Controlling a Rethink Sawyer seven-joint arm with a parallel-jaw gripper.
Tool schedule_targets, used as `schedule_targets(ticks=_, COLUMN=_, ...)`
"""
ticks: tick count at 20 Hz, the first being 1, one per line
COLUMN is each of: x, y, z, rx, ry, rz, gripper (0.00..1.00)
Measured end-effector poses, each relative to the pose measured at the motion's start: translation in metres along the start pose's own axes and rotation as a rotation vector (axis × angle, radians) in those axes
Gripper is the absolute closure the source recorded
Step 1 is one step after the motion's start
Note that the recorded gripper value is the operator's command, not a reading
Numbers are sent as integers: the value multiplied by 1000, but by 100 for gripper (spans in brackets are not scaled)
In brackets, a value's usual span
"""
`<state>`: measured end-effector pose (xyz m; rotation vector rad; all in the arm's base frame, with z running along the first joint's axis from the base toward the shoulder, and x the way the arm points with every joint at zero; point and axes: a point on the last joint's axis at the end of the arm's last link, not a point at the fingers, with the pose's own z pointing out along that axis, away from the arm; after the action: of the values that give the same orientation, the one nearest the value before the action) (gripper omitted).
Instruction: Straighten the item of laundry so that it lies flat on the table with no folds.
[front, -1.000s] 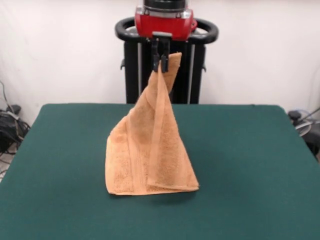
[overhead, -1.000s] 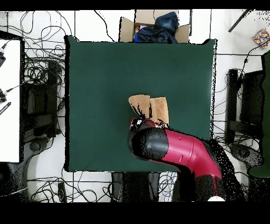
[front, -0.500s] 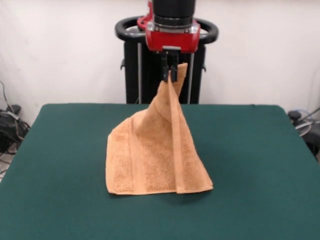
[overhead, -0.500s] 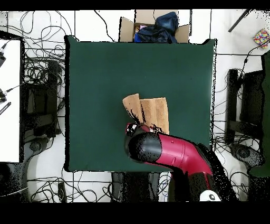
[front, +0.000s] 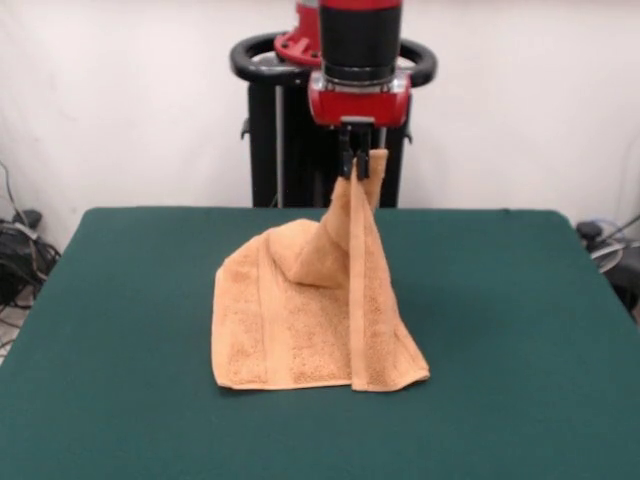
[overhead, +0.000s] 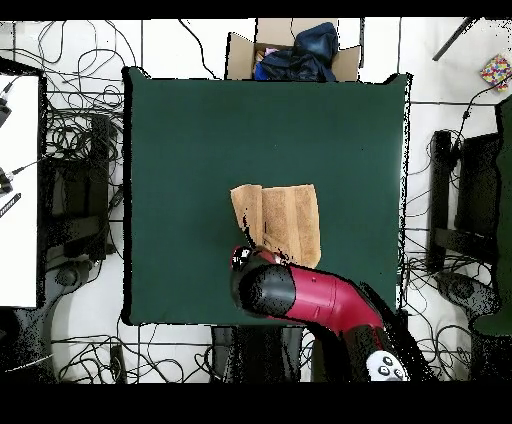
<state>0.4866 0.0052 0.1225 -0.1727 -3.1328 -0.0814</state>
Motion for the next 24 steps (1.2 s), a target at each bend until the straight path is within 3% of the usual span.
schedule_targets(ticks=11, x=35, y=9, z=35, rx=-27, ry=36, rz=4, gripper=100)
schedule_targets(ticks=17, x=69, y=17, z=50, rx=-47, ry=80, rz=10, gripper=100)
schedule_targets(ticks=24, x=102, y=27, z=49, rx=-61, ry=128, rz=9, gripper=100)
